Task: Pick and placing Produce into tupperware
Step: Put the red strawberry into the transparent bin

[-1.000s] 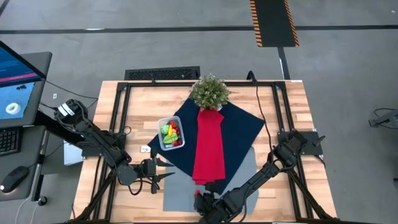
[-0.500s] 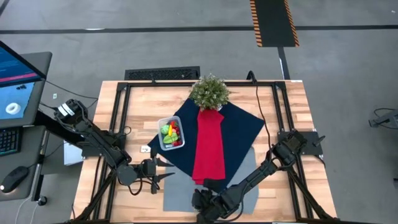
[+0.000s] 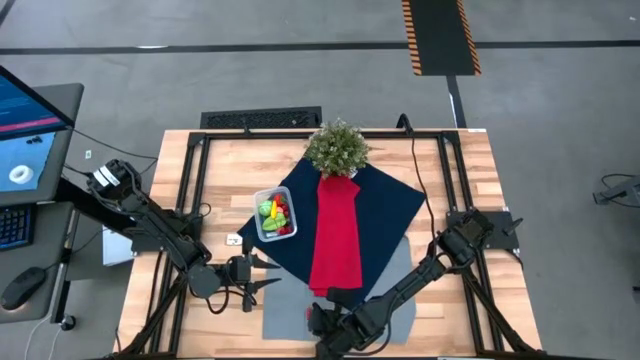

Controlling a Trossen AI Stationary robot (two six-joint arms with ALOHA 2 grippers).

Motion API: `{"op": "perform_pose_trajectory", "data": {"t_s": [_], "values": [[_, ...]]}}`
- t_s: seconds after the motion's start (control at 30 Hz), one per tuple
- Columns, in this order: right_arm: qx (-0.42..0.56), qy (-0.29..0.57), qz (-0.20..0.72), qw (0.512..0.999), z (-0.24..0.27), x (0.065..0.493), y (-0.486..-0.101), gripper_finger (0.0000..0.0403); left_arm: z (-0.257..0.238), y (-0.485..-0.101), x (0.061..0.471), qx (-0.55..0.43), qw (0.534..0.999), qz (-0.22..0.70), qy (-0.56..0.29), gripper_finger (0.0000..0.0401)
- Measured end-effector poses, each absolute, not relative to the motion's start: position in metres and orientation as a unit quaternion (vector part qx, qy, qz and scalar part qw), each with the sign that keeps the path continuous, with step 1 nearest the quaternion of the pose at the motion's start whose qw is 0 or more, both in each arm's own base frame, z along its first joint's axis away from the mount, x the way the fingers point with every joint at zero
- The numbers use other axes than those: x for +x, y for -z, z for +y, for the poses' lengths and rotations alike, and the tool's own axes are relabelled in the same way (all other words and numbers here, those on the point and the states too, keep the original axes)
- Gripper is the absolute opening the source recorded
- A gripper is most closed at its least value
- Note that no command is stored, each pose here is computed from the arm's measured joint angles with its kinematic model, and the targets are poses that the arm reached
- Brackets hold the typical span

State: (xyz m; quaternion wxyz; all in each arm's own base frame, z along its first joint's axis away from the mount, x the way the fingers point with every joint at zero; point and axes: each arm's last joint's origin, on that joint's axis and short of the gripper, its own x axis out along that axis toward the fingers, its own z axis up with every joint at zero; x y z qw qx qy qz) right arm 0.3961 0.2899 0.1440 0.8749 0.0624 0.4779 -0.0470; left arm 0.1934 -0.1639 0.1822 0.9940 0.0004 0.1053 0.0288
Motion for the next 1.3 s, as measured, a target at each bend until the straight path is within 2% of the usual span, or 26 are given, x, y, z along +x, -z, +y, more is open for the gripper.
{"op": "perform_pose_trajectory", "data": {"t_s": [0.37, 0.73, 0.97, 1.2, 1.3], "values": [[0.061, 0.067, 0.478, 0.873, 0.279, 0.4, -0.148, 0.0009, -0.164, -0.182, 0.193, -0.002, 0.994, 0.105, -0.028, 0.0127], [-0.031, 0.137, 0.469, 0.872, 0.259, 0.405, -0.195, 0.0009, -0.166, -0.182, 0.192, -0.002, 0.994, 0.105, -0.024, 0.0127], [-0.073, 0.142, 0.458, 0.875, 0.224, 0.43, -0.199, 0.0009, -0.174, -0.182, 0.184, 0.005, 0.995, 0.103, -0.009, 0.0127], [-0.107, 0.137, 0.447, 0.878, 0.181, 0.458, -0.202, 0.0009, -0.187, -0.189, 0.167, 0.039, 0.995, 0.064, -0.059, 0.0127], [-0.107, 0.13, 0.44, 0.882, 0.162, 0.469, -0.204, 0.0009, -0.193, -0.194, 0.162, 0.05, 0.997, 0.049, -0.026, 0.0127]]}}
